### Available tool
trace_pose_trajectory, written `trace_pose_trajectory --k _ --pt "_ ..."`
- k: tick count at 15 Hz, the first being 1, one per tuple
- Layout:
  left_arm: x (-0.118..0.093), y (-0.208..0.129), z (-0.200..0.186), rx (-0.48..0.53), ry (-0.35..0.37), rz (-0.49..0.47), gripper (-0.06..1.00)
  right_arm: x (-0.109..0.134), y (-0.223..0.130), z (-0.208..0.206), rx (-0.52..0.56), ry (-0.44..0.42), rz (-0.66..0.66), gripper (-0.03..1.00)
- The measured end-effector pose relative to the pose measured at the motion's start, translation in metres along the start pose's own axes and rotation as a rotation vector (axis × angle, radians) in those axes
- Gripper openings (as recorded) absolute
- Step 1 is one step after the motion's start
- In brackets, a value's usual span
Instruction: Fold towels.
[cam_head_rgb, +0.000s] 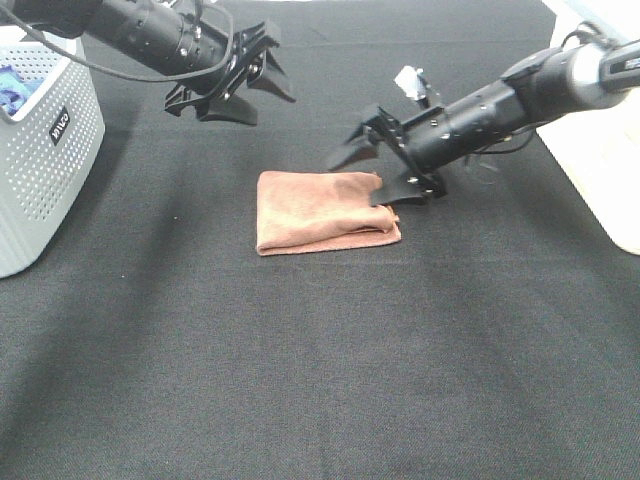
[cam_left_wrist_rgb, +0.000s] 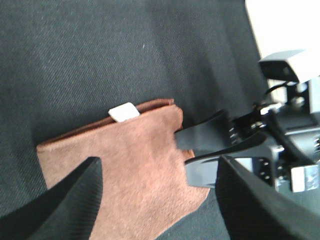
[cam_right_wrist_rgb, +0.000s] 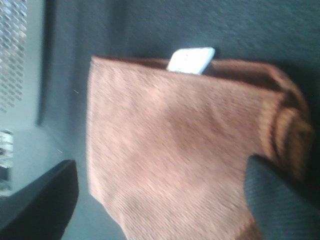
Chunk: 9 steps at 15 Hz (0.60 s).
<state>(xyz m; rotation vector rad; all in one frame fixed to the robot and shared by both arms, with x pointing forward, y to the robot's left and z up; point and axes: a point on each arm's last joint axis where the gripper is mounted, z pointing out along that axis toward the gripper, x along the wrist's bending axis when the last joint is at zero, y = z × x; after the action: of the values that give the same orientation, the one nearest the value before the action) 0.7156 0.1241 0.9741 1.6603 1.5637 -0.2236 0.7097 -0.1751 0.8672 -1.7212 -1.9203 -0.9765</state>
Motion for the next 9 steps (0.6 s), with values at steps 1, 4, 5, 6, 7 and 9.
trace_pose_trajectory --k 1,4,5,6,7,9 --pt "0.000 -0.001 0.000 0.013 0.002 0.007 0.62 0.000 -0.001 -0.007 0.024 -0.058 -0.035 0.85" --pt "-0.002 -0.002 -0.003 0.025 0.003 0.021 0.62 0.003 -0.001 -0.018 0.051 -0.144 -0.077 0.85" --pt "-0.006 0.000 -0.009 0.018 0.005 0.037 0.62 0.007 0.000 -0.026 0.055 -0.179 -0.094 0.85" --pt "-0.012 0.002 -0.018 0.013 0.011 0.065 0.62 0.015 0.002 -0.038 0.056 -0.203 -0.106 0.85" --pt "-0.020 0.004 -0.029 0.015 0.019 0.102 0.62 0.025 0.002 -0.049 0.063 -0.211 -0.109 0.85" --pt "-0.038 0.005 -0.059 0.039 0.060 0.210 0.62 0.053 0.000 -0.077 0.082 -0.194 -0.105 0.85"
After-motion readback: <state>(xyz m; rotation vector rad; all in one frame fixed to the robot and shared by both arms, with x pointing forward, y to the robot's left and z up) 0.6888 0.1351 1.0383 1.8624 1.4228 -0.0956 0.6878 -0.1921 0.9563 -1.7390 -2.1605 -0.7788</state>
